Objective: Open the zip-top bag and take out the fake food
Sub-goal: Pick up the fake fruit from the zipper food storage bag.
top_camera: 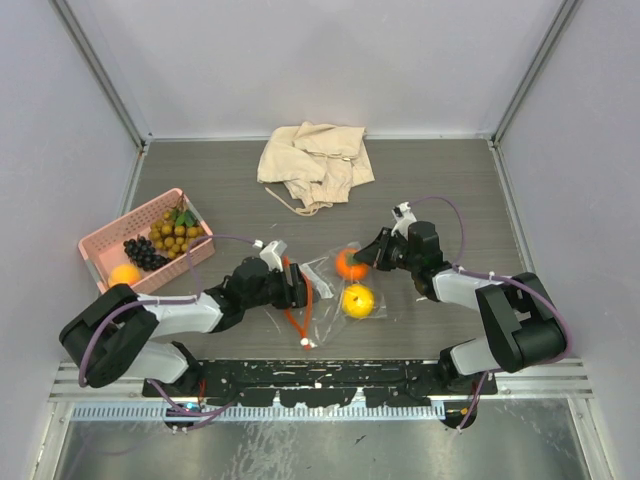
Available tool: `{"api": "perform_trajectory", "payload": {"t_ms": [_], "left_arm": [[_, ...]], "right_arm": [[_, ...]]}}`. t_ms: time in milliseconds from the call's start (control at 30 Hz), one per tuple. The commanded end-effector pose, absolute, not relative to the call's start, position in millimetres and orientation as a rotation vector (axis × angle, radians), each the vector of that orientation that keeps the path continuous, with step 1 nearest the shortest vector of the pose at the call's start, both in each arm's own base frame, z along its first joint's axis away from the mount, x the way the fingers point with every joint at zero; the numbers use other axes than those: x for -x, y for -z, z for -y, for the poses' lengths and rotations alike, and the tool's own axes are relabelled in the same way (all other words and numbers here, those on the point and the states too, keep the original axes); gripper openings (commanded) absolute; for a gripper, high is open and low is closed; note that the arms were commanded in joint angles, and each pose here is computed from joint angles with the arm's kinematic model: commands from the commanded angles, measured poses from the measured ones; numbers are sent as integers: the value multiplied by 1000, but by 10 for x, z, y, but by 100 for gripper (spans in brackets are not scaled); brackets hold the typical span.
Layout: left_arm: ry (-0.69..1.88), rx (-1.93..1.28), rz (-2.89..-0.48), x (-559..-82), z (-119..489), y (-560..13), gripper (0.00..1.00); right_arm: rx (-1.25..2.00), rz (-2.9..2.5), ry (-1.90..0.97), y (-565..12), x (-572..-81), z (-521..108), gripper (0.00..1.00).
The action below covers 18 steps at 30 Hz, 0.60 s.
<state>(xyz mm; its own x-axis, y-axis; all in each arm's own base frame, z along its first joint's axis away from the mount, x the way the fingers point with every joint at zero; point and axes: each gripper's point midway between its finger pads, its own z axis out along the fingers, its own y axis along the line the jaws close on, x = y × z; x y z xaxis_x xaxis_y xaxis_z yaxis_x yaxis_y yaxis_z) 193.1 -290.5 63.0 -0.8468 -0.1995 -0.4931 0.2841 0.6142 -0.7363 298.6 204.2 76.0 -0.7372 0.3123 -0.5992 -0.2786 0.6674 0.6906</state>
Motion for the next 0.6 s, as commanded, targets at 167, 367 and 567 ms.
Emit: {"api": "perform_trajectory", "payload": {"t_ms": [167,367,567], "left_arm": [[1253,-56,-2146,-2148,3155,-929,73],[1249,-27,-2130,-2156,3123,-938,73],[1249,-6,-2103,-2159,3084,-981,73]], "right_arm": [[67,-2110,-1132,-820,-2865,-2142,4],[134,-1781,-1155,-1514,-2770,-2080,24],[-26,-1820,-972,-1486,-2998,-1764,37]]}}
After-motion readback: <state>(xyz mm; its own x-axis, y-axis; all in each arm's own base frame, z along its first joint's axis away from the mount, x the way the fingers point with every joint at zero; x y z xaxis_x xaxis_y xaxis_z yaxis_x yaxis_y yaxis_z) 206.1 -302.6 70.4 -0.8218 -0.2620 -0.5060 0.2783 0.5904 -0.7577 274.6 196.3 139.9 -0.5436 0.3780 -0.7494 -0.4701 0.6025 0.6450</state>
